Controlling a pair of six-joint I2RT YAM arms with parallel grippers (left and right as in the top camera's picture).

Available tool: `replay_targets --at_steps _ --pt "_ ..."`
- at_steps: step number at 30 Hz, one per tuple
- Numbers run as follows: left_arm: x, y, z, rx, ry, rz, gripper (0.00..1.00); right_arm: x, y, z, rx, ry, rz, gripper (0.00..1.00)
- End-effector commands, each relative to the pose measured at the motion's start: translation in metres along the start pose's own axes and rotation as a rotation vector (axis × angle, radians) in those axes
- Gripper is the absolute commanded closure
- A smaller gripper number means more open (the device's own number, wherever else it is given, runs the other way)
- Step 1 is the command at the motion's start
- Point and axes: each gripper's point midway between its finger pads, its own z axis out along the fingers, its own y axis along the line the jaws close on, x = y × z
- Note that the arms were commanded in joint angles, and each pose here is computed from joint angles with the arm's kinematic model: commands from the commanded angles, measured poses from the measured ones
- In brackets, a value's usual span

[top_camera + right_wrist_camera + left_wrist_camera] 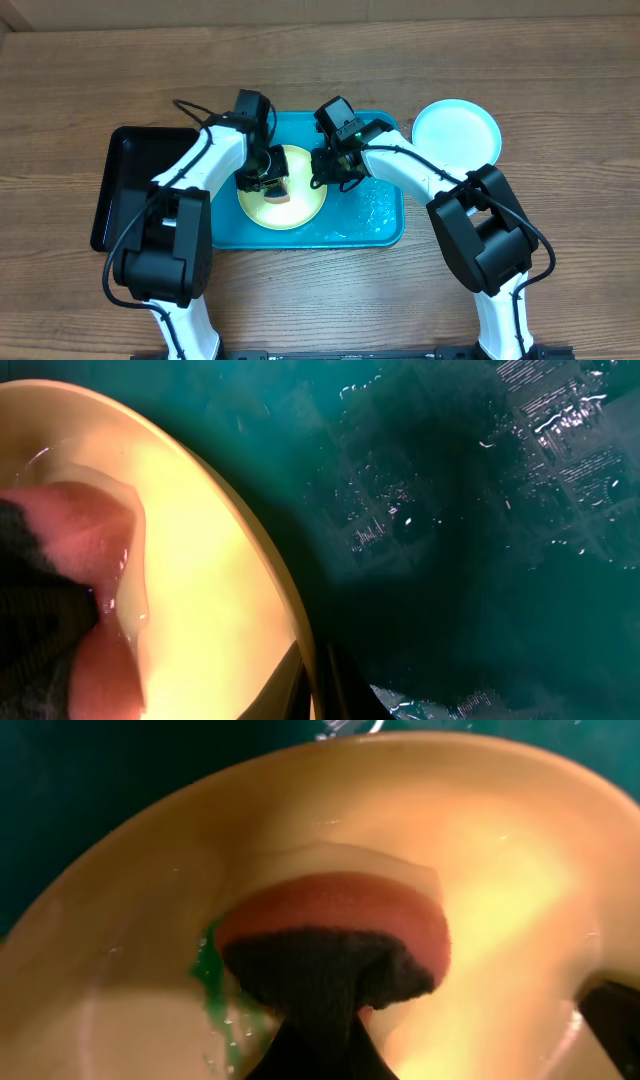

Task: Clean dirty plates on tray and stack at the side
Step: 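Scrub the yellow plate with the sponge in the left gripper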

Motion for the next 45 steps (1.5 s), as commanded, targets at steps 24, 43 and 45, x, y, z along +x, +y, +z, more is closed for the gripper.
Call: replay_targets --at_steps 24,43,45 --pt "-0.008 -0.023 0.001 0.097 0.042 0.047 0.96 -0.004 -0.007 0.005 0.032 -0.015 0.006 0.93" --pt "-0.058 0.073 -0.085 -0.460 -0.123 -0.024 0.96 0.000 -0.010 0.005 0.047 0.000 0.009 0.95" --pt "-0.066 0.072 -0.101 -0.456 -0.148 -0.037 0.96 0.002 -0.011 0.005 0.050 0.006 0.011 0.96"
